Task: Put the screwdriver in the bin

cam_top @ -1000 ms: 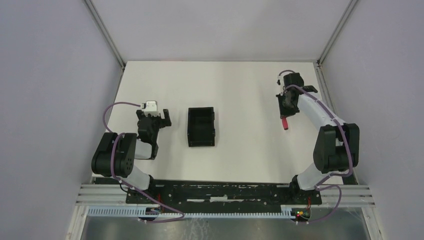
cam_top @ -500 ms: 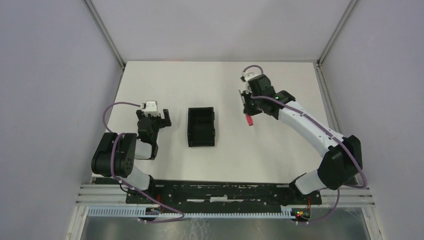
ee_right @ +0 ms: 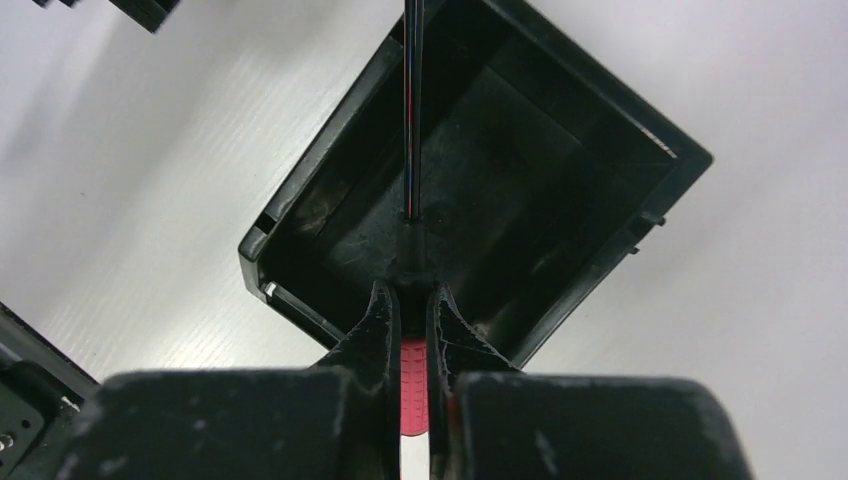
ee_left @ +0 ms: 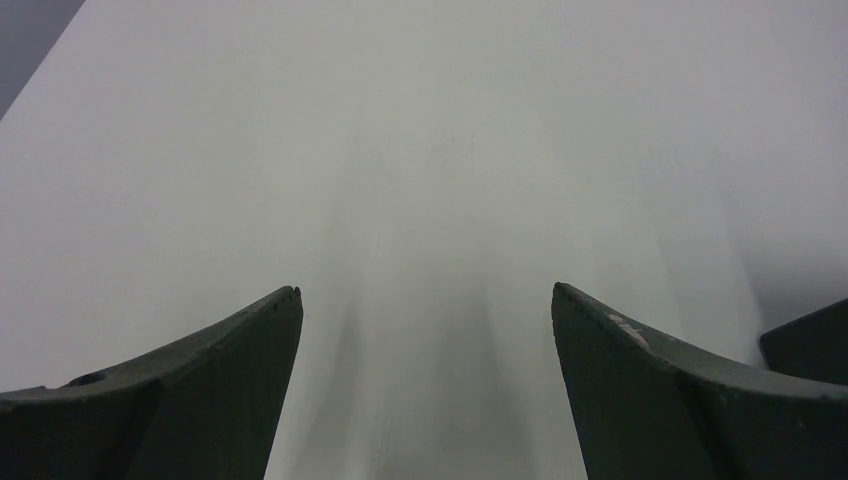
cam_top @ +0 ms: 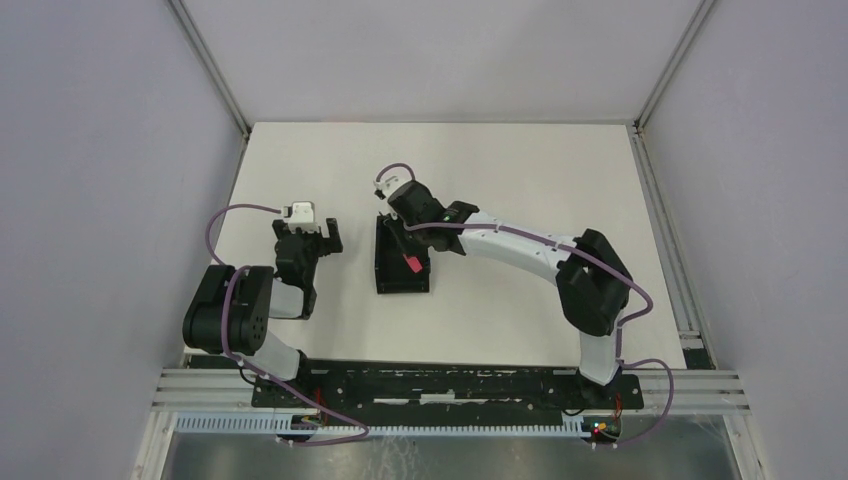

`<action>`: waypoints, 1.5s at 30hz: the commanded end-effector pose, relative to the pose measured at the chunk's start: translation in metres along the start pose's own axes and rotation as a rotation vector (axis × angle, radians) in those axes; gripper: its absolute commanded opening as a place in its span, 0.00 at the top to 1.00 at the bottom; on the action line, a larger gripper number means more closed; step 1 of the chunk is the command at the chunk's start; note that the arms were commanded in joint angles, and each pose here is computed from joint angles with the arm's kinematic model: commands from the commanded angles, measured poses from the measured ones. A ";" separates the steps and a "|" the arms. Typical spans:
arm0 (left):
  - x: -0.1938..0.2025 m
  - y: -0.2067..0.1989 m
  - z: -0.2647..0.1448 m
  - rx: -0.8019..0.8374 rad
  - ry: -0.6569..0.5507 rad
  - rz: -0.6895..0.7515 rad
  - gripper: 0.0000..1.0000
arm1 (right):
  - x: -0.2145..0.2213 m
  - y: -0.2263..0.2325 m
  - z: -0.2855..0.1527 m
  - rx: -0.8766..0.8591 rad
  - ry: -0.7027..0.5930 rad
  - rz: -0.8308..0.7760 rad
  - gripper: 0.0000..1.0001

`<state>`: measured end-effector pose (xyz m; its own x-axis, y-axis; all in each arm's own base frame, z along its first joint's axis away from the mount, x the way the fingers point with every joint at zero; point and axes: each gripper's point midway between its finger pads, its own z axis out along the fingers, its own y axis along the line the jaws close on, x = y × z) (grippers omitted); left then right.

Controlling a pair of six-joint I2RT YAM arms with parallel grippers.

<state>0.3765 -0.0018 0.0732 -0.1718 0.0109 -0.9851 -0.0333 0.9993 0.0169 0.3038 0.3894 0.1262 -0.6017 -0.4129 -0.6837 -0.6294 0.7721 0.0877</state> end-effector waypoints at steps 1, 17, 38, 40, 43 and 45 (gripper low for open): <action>-0.016 0.000 0.001 0.001 -0.054 -0.024 0.00 | -0.014 0.005 0.009 0.003 -0.051 0.013 1.00; -0.016 0.000 0.001 0.002 -0.054 -0.024 0.00 | -0.014 0.010 0.009 0.014 -0.068 0.029 0.51; -0.015 0.000 0.001 0.001 -0.053 -0.024 0.00 | -0.044 -0.151 -0.151 0.487 -0.478 0.049 0.02; -0.015 0.000 0.001 0.002 -0.052 -0.024 0.00 | -0.015 -0.182 -0.162 0.562 -0.496 0.081 0.02; -0.016 0.000 0.001 0.001 -0.054 -0.024 0.00 | 0.036 -0.224 -0.176 0.682 -0.528 0.160 0.02; -0.016 0.000 0.001 0.001 -0.054 -0.024 0.00 | 0.068 -0.242 -0.184 0.757 -0.546 0.188 0.02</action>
<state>0.3765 -0.0019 0.0732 -0.1718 0.0110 -0.9851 -0.0329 0.9993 0.0169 0.3326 0.1433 0.2052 -0.3047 -0.1555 -0.9397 -0.1338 0.9838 -0.1194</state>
